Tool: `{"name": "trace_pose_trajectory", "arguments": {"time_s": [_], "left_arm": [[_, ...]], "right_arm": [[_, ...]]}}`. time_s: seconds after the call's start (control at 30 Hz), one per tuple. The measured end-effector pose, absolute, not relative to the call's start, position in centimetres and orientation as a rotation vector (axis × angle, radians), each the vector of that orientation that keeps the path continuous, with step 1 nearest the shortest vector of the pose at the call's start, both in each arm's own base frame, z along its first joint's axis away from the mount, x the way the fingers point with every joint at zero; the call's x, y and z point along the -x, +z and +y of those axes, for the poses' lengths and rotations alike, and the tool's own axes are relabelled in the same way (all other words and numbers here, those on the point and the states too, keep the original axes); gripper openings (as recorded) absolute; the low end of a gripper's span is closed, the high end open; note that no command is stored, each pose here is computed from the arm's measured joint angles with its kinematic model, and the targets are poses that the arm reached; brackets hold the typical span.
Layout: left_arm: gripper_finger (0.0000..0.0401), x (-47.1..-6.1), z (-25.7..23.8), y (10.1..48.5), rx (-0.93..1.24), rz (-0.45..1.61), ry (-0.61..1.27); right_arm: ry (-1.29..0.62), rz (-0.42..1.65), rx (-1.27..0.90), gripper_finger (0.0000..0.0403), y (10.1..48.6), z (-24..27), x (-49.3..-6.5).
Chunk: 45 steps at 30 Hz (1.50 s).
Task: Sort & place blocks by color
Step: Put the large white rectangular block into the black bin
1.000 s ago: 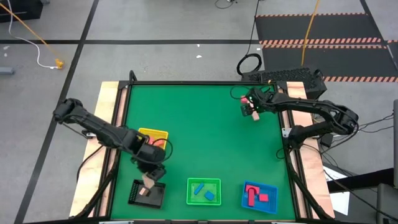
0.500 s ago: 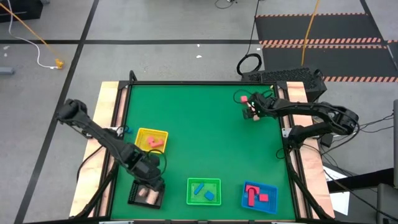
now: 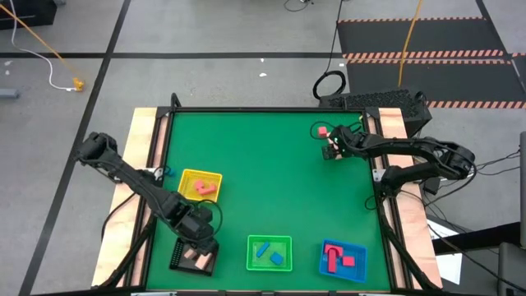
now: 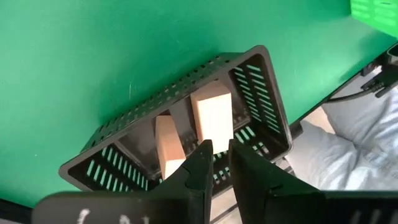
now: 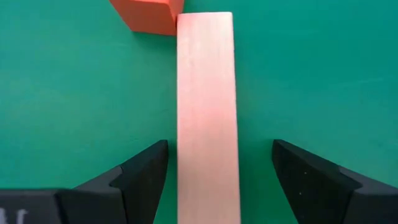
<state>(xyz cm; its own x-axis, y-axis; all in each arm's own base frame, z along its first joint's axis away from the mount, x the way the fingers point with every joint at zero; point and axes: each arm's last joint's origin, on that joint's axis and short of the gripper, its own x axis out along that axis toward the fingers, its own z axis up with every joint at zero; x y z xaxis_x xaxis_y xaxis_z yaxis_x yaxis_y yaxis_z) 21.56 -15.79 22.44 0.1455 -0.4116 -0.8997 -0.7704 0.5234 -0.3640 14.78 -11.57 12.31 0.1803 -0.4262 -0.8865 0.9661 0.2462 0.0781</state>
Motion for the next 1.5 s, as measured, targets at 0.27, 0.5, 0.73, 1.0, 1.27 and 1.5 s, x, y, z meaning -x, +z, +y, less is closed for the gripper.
{"name": "trace_pose_trajectory", "arguments": {"time_s": [0.27, 0.5, 0.73, 1.0, 1.27, 1.5], "left_arm": [[0.0051, -22.6, -14.0, 22.7, 1.03, 1.436, 0.289], [0.0051, -24.3, -10.7, 22.7, 0.922, 1.354, 0.243], [0.0051, -25.7, -6.8, 22.7, 0.833, 1.249, 0.286], [0.0051, -27.8, -2.6, 23.3, 0.842, 1.004, 0.378], [0.0076, -30.2, 0.7, 25.0, 0.798, 0.699, 0.307], [0.0169, -31.3, 2.7, 26.7, 0.78, 0.471, 0.258]], "right_arm": [[-1.152, 0.857, -0.799, 0.0267, 12.3, -11.6, -14.8], [-1.159, 0.873, -0.801, 0.0202, 12.2, -11.5, -14.7], [-1.161, 0.914, -0.807, 0.0114, 12.1, -11.3, -14.4], [-1.126, 0.913, -0.833, 0.0113, 12.3, -11.2, -14.4], [-0.944, 0.773, -0.891, 0.0113, 14.8, -10.3, -14.5], [-0.682, 0.608, -0.825, 0.0113, 17.4, -8.2, -16.0]]}}
